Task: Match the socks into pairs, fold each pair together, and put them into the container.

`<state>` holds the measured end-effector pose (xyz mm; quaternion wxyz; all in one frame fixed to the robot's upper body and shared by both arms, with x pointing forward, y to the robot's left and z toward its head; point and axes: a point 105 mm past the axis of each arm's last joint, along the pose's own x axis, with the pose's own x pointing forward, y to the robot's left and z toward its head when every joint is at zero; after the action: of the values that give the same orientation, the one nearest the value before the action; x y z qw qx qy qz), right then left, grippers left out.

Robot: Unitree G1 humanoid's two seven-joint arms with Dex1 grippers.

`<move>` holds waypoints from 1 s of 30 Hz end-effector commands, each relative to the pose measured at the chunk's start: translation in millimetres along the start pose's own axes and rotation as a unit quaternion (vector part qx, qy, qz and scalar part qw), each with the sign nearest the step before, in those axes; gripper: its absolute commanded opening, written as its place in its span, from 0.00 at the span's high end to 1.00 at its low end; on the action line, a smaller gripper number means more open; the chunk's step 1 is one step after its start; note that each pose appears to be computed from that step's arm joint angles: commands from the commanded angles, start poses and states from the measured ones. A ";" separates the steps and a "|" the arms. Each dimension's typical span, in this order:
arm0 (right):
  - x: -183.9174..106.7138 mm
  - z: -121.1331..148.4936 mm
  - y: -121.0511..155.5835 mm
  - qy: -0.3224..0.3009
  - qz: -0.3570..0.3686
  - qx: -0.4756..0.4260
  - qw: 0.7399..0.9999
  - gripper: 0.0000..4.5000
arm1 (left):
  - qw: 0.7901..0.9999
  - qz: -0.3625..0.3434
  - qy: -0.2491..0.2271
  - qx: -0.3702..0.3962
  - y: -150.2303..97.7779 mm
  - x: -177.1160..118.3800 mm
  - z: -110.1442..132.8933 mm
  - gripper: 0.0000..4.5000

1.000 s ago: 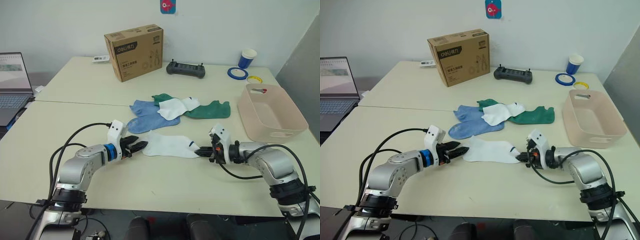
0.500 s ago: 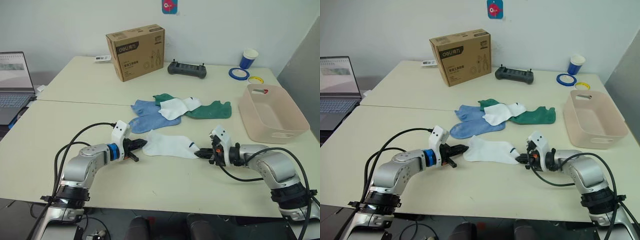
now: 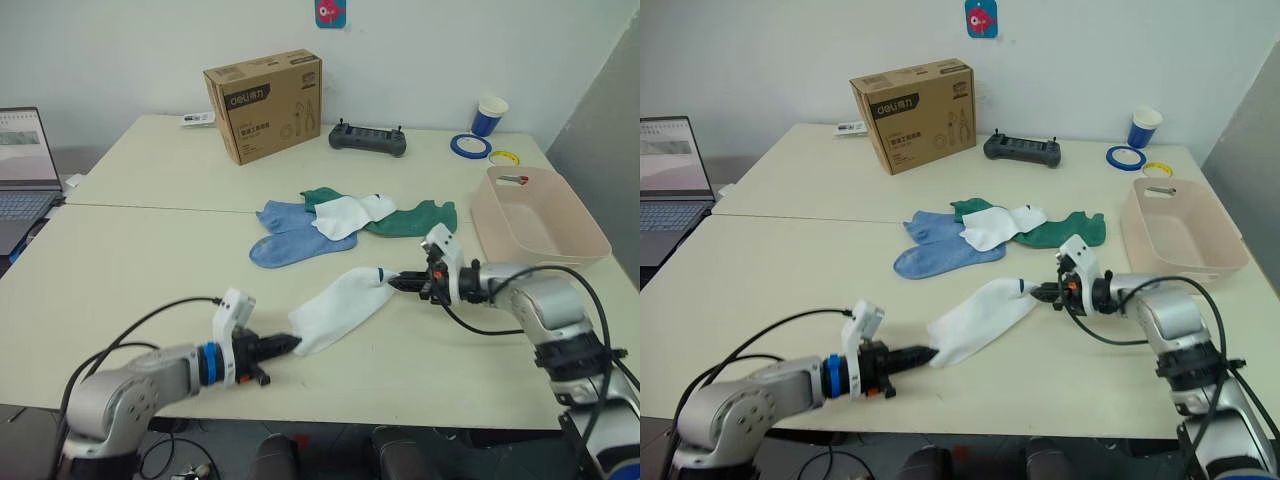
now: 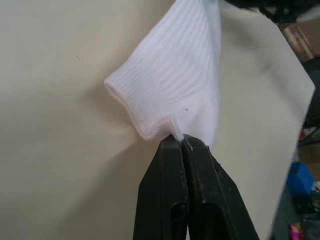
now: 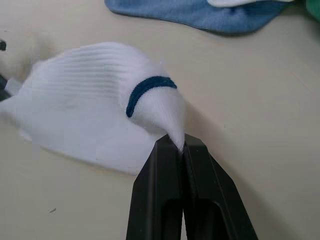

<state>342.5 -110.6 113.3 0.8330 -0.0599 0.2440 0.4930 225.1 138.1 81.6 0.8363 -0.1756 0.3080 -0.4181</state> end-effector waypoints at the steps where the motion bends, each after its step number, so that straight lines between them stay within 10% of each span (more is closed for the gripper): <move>1: 5.8 7.1 9.4 0.008 0.045 -0.011 0.999 1.00 | 0.999 -0.033 -0.014 -0.019 -24.6 -1.9 1.3 1.00; 5: 15.2 13.2 7.3 0.010 0.044 -0.037 0.998 1.00 | 0.999 -0.018 -0.018 -0.047 -25.9 -3.9 -7.8 1.00; 9: 17.2 22.9 2.5 -0.015 0.034 -0.041 0.998 0.78 | 0.999 0.000 -0.025 -0.040 -22.7 -5.6 -9.4 1.00; 19: -22.4 40.2 20.0 -0.069 0.065 -0.118 0.988 0.01 | 0.999 0.031 0.022 -0.004 -6.8 -42.5 -12.0 0.37; 22: -30.1 30.4 52.7 -0.062 0.133 -0.147 0.978 0.00 | 0.996 0.049 0.033 0.071 6.6 -56.3 9.4 0.15; 30: 15.0 -12.1 96.1 -0.037 0.155 -0.211 0.964 0.00 | 0.961 0.046 -0.031 0.271 36.6 3.8 97.6 0.15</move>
<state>262.3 -61.6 104.2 0.7243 -0.1456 0.1432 0.6586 304.2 169.5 138.8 0.8875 0.0202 0.1736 -0.4264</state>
